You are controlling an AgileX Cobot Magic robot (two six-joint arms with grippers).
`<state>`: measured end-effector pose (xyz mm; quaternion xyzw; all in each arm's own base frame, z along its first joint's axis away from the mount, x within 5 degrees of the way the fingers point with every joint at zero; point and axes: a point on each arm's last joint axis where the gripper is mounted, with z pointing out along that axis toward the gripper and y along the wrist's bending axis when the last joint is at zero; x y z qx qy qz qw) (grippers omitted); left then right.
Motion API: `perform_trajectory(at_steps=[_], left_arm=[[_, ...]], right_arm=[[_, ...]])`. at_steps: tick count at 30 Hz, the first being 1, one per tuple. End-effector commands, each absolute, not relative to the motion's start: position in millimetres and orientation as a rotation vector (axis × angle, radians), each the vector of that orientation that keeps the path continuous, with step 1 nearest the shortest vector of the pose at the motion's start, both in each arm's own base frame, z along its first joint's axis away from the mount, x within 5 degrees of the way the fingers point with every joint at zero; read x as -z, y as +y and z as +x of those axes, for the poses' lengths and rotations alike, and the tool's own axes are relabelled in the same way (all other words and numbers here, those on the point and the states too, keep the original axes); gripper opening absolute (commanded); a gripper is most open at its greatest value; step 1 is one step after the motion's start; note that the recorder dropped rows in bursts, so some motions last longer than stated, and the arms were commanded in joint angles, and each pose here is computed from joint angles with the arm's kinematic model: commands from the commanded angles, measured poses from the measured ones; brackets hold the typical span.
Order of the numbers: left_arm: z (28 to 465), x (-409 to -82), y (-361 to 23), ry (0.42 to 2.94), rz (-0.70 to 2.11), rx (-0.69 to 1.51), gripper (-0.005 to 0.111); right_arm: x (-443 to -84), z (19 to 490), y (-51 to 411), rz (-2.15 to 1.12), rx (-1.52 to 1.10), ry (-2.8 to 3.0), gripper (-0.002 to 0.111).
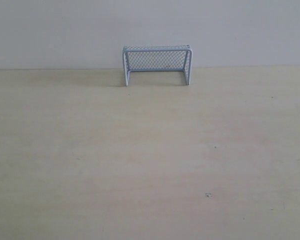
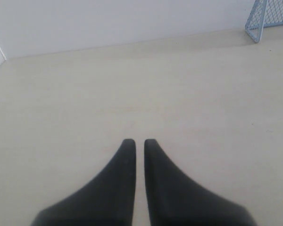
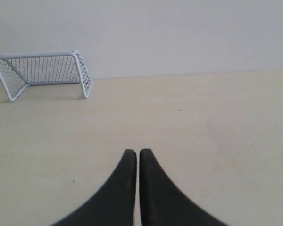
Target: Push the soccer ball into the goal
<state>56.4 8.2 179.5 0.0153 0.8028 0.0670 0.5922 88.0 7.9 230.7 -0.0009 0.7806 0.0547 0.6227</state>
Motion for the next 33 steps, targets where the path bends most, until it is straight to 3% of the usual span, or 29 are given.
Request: perform_trajectory(at_steps=[1, 13, 33], left_arm=[[57, -181, 8, 1.865, 0.035, -0.143, 0.006], [57, -181, 8, 1.865, 0.035, -0.143, 0.006], [57, -181, 8, 1.865, 0.035, -0.143, 0.006]], right_arm=[[-222, 84, 6, 0.017, -0.112, 1.767, 0.000], [-196, 74, 3, 0.036, -0.095, 1.732, 0.000], [-198, 68, 5, 0.019, -0.110, 1.700, 0.000]])
